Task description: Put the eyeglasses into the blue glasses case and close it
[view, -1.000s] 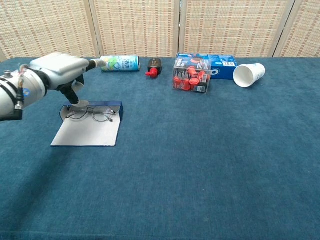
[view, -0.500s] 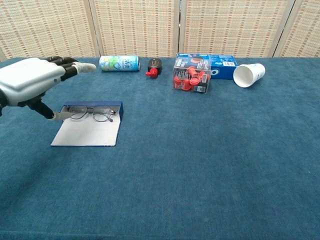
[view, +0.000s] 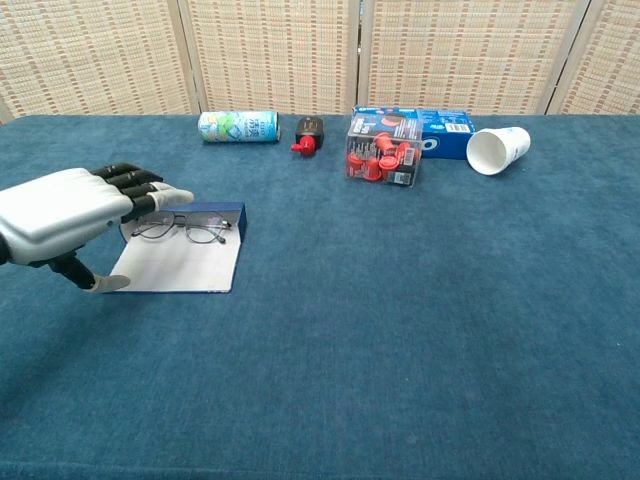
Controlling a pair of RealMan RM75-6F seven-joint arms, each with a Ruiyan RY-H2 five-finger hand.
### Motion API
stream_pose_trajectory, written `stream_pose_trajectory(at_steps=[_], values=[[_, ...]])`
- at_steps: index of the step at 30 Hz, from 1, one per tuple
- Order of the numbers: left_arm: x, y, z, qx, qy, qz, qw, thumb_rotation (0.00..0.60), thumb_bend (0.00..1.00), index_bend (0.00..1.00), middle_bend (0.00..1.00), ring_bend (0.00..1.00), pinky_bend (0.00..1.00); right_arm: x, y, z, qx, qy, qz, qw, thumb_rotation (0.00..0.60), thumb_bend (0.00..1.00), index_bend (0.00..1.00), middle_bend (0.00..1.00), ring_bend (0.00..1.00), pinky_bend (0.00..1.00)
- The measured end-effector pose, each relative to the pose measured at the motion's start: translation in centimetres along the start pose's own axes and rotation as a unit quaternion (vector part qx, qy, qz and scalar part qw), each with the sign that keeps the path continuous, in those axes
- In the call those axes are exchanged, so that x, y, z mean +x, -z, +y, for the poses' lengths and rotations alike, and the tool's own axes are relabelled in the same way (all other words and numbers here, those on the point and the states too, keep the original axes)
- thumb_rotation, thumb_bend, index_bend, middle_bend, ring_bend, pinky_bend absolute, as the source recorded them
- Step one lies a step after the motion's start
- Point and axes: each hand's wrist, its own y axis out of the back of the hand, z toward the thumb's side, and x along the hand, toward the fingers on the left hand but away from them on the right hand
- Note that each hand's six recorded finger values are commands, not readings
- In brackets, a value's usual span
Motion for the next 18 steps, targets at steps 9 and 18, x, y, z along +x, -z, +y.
stream_pose_trajectory(at_steps=[9,18], values=[[0.3,-0.2,-1.2,0.008,0.017,0.0,0.9998,0.6,0.24,0.0,0.0,0.0,0.0,0.0,-0.1,0.0,0.0,0.0,0.001,1.0,0.6,0.26,0.06,0.15,0.09,0.11],[0.8,-0.2,-2.0,0.015,0.029,0.008,0.9994,0.6,0.24,0.0,0.0,0.0,0.0,0.1,0.0,0.0,0.001,0.0,-0.002,1.0,0.6,0.26,0.06,0.15,0.09,0.11]])
